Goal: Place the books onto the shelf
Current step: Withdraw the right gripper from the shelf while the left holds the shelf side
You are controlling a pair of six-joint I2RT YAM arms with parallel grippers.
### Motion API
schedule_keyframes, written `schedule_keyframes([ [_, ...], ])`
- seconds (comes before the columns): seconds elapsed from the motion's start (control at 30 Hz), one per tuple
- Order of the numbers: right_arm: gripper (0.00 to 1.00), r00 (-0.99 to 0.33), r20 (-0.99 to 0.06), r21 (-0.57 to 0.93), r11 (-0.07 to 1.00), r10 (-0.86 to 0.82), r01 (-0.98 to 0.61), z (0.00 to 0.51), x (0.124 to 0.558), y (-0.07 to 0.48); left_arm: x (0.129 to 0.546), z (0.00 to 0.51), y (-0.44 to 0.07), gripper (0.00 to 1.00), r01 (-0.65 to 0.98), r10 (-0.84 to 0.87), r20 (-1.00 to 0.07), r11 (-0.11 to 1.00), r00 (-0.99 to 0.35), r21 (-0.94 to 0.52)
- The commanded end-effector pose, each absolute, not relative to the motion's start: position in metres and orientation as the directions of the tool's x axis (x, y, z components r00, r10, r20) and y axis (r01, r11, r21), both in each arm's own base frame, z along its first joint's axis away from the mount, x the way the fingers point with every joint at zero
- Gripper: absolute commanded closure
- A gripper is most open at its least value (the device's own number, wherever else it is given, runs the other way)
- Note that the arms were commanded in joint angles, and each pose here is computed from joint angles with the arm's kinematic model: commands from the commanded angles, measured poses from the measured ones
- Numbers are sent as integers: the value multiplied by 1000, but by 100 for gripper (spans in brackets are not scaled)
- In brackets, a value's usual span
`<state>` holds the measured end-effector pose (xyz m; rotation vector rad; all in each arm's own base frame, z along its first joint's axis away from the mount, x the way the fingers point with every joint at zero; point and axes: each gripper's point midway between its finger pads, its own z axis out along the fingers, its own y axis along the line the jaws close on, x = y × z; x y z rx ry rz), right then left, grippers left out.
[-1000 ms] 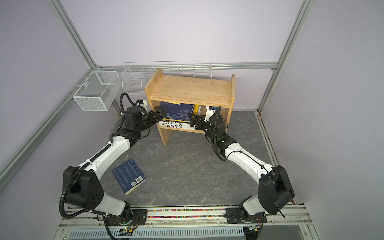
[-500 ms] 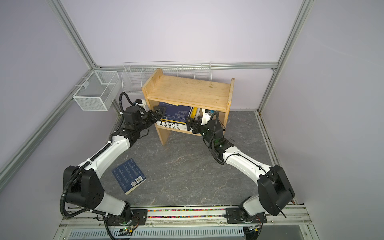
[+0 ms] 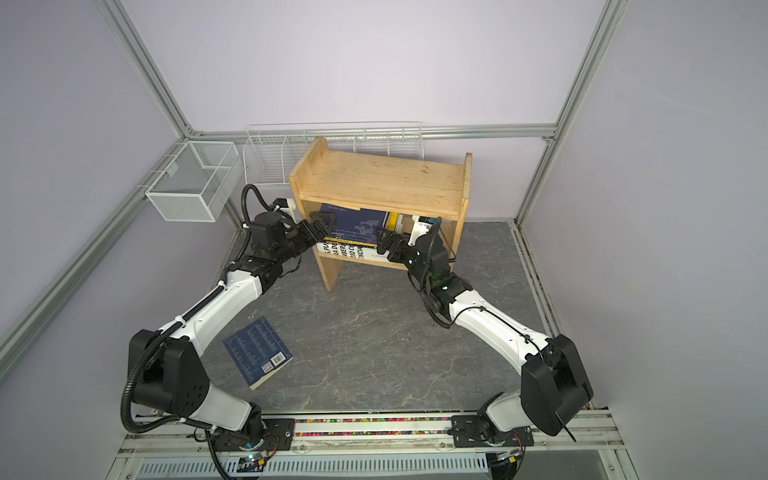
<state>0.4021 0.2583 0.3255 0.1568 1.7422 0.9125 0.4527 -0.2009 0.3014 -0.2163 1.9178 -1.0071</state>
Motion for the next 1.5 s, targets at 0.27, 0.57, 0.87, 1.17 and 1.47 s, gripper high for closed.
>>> schedule_keyframes([
  [0.27, 12, -215, -478, 852, 390, 851, -351, 432, 383, 204, 447, 311, -214, 2, 295, -498, -650, 615, -574, -731],
  [0.57, 12, -398, -326, 939, 244, 858, -243, 413, 374, 212, 435, 330, -215, 1, 363, -491, -679, 592, -545, -719],
  [0.87, 12, -501, -436, 895, 298, 748, -333, 431, 344, 228, 406, 374, -228, 1, 555, -497, -713, 451, -494, -699],
  [1.17, 12, -663, -408, 893, 123, 627, -433, 467, 314, 254, 389, 391, -230, 1, 618, -491, -730, 404, -475, -674],
  [1.47, 12, -874, -396, 910, -8, 282, -415, 471, 267, 281, 371, 397, -227, 1, 638, -440, -765, 430, -470, -639],
])
